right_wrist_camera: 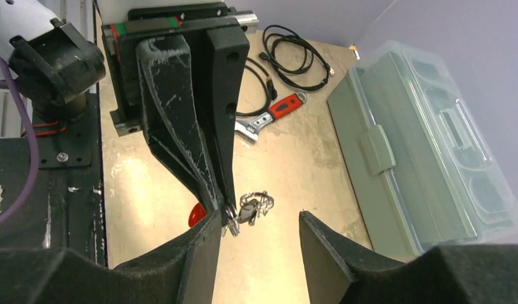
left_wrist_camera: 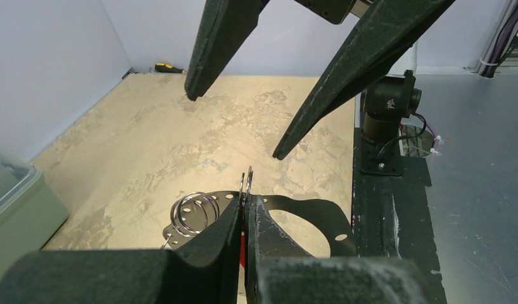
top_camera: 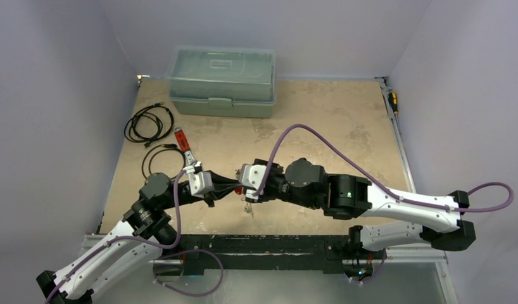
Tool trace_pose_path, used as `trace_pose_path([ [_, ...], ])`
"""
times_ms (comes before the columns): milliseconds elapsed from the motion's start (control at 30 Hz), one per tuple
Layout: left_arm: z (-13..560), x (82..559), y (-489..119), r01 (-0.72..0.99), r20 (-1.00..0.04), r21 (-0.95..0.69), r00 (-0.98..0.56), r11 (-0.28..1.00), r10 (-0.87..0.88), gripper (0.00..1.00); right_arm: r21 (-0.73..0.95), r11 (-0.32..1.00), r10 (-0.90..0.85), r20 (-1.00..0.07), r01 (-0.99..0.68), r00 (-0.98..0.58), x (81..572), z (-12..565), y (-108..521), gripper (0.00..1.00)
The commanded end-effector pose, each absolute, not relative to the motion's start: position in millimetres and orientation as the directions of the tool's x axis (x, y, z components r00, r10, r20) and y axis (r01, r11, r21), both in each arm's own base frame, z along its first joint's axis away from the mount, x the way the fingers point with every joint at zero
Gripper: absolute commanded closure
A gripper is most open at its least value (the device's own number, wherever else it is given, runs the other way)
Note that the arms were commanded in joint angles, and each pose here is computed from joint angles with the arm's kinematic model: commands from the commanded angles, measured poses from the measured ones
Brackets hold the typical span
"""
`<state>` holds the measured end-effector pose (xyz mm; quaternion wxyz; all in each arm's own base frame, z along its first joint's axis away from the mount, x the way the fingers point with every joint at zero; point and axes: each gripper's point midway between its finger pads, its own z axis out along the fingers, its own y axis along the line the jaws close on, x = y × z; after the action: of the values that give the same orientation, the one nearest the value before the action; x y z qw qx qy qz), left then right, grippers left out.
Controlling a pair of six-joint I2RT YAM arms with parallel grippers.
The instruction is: Put the keys on the keyring
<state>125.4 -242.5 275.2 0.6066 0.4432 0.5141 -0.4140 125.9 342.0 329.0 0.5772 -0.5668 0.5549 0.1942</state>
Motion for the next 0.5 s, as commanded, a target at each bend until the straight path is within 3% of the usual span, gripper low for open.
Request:
trace_pose_path([
  [0,310,124,-241,0.947,-0.974,0.160,0.198,0.279,-0.112,1.00,-0.467,0.251,-0.486,-0.818,-0.848,0.306,130,329,346,0.48],
  [233,310,124,-241,0.948,-0.974,0.156,0.194,0.278,-0.115,1.00,-0.471,0.212,-0.538,-0.788,-0.856,0.300,131,323,357,0.53],
  [467,310,124,-241,0.948,-0.974,0.157,0.195,0.277,-0.117,1.00,-0.465,0.172,-0.533,-0.785,-0.869,0.315,125,325,358,0.65],
])
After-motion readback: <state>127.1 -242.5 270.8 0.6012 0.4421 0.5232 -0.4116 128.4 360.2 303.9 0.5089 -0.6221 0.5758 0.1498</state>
